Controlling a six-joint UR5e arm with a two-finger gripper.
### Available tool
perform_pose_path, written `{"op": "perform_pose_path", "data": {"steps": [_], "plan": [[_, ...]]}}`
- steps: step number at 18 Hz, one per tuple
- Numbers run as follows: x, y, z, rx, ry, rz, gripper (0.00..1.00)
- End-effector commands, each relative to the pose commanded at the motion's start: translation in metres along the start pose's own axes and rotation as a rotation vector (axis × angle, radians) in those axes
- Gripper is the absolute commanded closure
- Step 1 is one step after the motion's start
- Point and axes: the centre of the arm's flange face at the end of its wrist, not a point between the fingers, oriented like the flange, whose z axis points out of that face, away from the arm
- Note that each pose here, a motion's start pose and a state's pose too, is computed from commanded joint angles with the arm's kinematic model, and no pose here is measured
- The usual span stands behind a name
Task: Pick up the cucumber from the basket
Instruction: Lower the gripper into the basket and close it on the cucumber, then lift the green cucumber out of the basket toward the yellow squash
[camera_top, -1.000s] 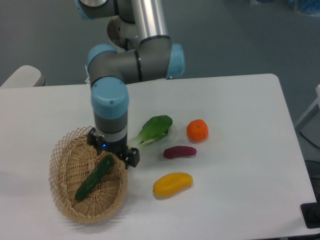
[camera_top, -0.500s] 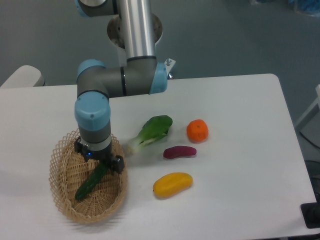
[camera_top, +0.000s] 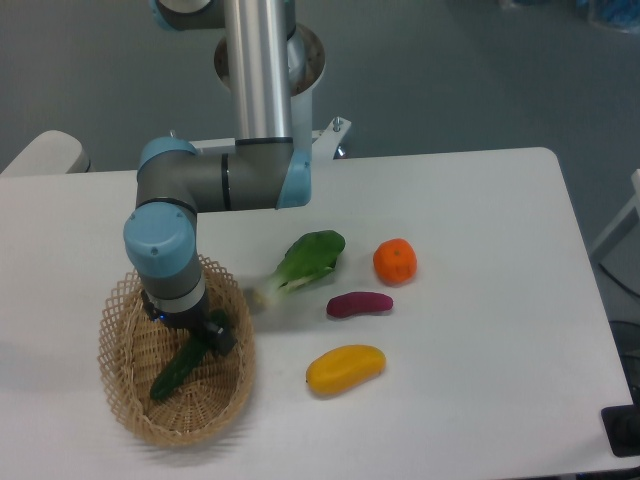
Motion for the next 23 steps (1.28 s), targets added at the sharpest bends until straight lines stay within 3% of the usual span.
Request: {"op": "perform_pose_path", "data": {"steps": [1, 5, 12, 18, 23], "plan": [[0.001, 0.000, 0.001, -0.001, 0.001, 0.001, 0.01], [0.000, -0.002, 0.001, 0.000, 0.000, 0.003, 0.31], [-0.004, -0.006, -0.006, 0.014, -0.009, 0.028, 0.66], [-0.011, -0.006, -0.024, 0.033, -0.025, 0.044, 0.73], [-0.042, 0.002, -0.074, 0.090, -0.081, 0.070, 0.74]]}}
